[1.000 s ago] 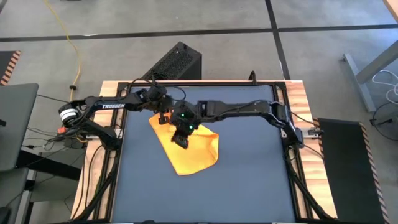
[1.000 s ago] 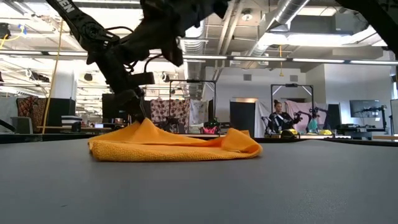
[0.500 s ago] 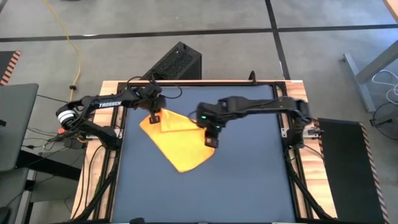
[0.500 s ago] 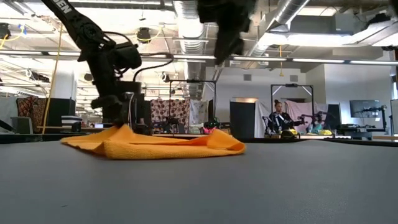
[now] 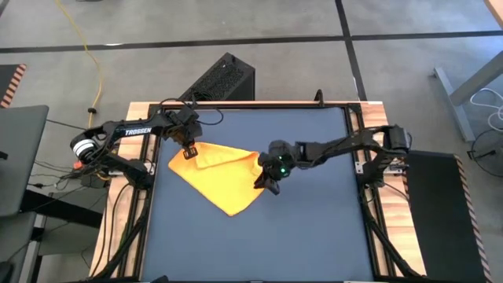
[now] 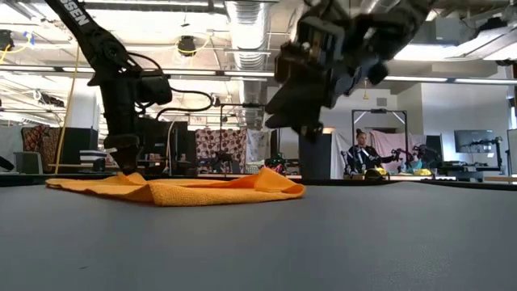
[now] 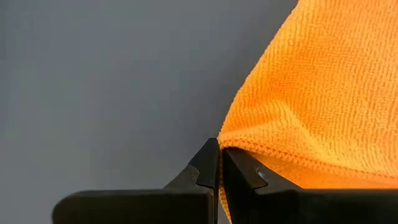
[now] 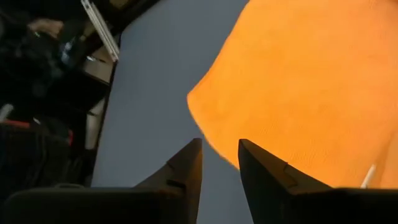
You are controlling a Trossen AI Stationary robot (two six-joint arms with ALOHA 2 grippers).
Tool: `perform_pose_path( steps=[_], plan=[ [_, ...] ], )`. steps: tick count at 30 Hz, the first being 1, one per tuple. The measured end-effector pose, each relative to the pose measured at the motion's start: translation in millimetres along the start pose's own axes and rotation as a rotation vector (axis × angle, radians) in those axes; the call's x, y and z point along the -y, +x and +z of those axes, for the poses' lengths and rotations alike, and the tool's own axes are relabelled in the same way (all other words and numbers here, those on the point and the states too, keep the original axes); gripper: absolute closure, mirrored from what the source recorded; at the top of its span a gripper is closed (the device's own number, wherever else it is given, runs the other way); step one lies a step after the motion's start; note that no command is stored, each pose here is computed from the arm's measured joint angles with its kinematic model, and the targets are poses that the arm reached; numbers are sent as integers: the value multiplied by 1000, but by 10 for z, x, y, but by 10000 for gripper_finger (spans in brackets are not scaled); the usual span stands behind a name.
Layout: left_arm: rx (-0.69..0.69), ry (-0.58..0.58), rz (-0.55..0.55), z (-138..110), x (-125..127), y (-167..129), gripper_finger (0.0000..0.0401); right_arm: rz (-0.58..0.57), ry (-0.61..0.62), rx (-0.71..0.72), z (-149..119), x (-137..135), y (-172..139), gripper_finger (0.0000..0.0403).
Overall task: Roll towel
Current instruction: Fold the yellow microfiber towel
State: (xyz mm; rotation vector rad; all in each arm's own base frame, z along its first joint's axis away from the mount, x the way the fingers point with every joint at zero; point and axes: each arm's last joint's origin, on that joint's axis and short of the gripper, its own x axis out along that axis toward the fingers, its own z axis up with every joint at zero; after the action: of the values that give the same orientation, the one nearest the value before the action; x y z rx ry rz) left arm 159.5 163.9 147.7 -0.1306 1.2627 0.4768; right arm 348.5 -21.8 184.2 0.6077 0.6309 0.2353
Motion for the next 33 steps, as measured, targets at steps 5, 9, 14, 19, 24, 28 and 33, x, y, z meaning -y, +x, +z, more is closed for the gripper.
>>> perform_pose_path(
  steps=[5,9,14,19,24,28,33],
  plan=[
    [-6,-26,-4,-16,7,9,401,-32,13,3,-46,191,128,303],
    [-4,-46,-13,-16,10,9,401,-177,28,-100,-241,285,226,345],
    [-3,-62,-14,-14,12,9,401,-245,2,-159,-405,283,355,391],
    [3,-84,-31,-13,17,9,401,-363,26,-196,-471,298,347,379],
    [15,-110,-74,-2,48,8,401,-480,-29,-342,-547,328,184,383],
    [23,-120,-108,35,147,3,401,-588,-96,-388,-512,318,-14,384],
    [39,-86,-143,120,401,-18,401,-830,-151,-340,-374,342,-354,383]
  ],
)
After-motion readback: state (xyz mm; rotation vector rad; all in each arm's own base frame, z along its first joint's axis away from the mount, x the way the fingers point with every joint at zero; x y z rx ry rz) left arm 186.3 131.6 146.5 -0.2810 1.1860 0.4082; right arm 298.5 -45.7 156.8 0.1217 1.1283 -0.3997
